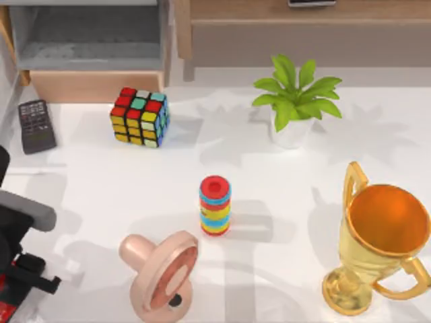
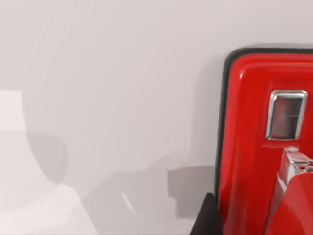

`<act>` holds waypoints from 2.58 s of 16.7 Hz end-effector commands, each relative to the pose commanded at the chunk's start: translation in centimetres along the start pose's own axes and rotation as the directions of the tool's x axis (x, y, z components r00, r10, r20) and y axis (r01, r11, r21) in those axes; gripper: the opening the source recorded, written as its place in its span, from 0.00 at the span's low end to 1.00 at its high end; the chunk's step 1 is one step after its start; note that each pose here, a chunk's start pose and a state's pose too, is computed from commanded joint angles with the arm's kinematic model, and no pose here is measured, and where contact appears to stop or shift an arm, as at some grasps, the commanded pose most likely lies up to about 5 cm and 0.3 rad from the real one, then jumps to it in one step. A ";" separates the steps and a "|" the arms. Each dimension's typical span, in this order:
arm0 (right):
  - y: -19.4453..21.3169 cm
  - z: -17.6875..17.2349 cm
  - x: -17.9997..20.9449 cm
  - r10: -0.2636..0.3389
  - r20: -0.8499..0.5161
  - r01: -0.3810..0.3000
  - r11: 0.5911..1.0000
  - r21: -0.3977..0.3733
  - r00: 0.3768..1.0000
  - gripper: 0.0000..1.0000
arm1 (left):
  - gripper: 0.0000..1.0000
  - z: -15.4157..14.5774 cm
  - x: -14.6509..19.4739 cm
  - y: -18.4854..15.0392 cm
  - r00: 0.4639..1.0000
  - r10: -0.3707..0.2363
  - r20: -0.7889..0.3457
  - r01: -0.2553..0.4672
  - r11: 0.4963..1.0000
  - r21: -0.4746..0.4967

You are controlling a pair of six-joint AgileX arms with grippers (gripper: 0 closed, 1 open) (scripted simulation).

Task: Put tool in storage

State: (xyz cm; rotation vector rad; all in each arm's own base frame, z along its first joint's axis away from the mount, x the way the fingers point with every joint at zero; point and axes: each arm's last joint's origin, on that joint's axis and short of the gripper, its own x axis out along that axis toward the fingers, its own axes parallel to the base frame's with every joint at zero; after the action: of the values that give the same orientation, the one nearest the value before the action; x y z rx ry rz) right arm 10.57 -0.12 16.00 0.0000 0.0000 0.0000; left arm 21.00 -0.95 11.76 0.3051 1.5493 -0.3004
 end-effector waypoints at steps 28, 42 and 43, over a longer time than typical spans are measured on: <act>0.0 0.0 0.0 0.000 0.000 0.000 1.000 0.000 1.000 1.00 | 0.00 7.6 -13.0 5.6 0.937 0.132 0.323 -0.094 0.987 -0.130; 0.0 0.0 0.0 0.000 0.000 0.000 1.000 0.000 1.000 1.00 | 0.00 15.5 -9.3 23.8 0.933 0.256 0.253 -0.154 0.919 -0.362; 0.0 0.0 0.0 0.000 0.000 0.000 1.000 0.000 1.000 1.00 | 0.00 15.5 -7.9 24.5 0.944 0.237 0.228 -0.142 0.920 -0.365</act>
State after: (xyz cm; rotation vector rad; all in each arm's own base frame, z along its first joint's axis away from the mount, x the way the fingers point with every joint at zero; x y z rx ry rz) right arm 10.57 -0.12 16.00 0.0000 0.0000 0.0000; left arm 44.57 15.86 19.74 0.1308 1.2631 0.0853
